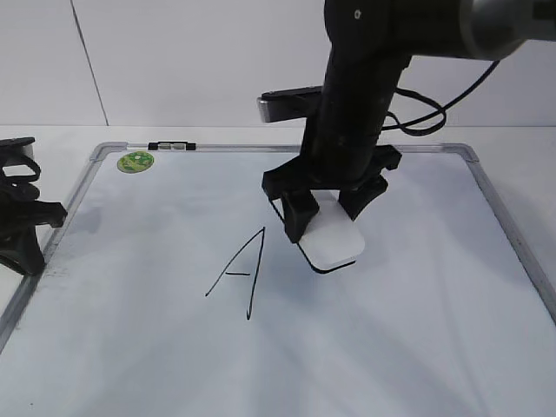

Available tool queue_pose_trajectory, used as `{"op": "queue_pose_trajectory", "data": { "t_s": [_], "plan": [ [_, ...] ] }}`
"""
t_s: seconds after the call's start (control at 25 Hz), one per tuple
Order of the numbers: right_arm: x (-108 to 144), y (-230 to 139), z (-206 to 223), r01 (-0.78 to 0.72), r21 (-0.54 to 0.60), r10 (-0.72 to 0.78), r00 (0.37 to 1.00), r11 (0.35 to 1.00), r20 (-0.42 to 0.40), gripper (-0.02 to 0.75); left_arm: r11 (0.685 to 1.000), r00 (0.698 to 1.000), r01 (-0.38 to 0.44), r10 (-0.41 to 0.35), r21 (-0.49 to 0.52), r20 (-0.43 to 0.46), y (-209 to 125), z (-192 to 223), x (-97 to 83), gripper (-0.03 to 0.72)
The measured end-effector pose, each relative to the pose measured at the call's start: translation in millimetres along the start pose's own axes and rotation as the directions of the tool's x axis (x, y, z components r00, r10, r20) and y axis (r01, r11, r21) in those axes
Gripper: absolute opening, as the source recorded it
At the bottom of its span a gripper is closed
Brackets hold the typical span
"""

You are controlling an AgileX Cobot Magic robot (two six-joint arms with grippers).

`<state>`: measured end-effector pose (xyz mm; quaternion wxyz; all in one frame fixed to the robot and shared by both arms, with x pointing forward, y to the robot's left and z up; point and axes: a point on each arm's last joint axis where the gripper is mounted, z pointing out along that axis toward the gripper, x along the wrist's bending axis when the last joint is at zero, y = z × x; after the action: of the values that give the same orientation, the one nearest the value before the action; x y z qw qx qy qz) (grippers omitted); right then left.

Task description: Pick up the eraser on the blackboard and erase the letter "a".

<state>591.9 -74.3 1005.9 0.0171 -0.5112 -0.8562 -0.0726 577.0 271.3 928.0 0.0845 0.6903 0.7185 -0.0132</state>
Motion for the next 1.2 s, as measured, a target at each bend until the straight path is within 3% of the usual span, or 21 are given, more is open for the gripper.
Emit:
{"op": "queue_pose_trajectory", "data": {
  "t_s": [0.44,0.72,1.2],
  "plan": [
    [-16,-6,-35,-0.039,-0.094,0.056,0.981,0.995,0.186,0.557,1.0,1.0,0.0,0.0,0.0,0.0,0,0,0.0,0.014],
    [-41,-20,-85,-0.172,-0.226,0.213,0.961,0.959,0.176,0.557,1.0,1.0,0.001,-0.001,0.0,0.001,0,0,-0.1,0.014],
    [-109,-76,-180,-0.355,-0.443,0.459,0.876,0.823,0.15,0.557,1.0,1.0,0.002,-0.002,0.0,0.003,0,0,-0.2,0.014]
  ]
}}
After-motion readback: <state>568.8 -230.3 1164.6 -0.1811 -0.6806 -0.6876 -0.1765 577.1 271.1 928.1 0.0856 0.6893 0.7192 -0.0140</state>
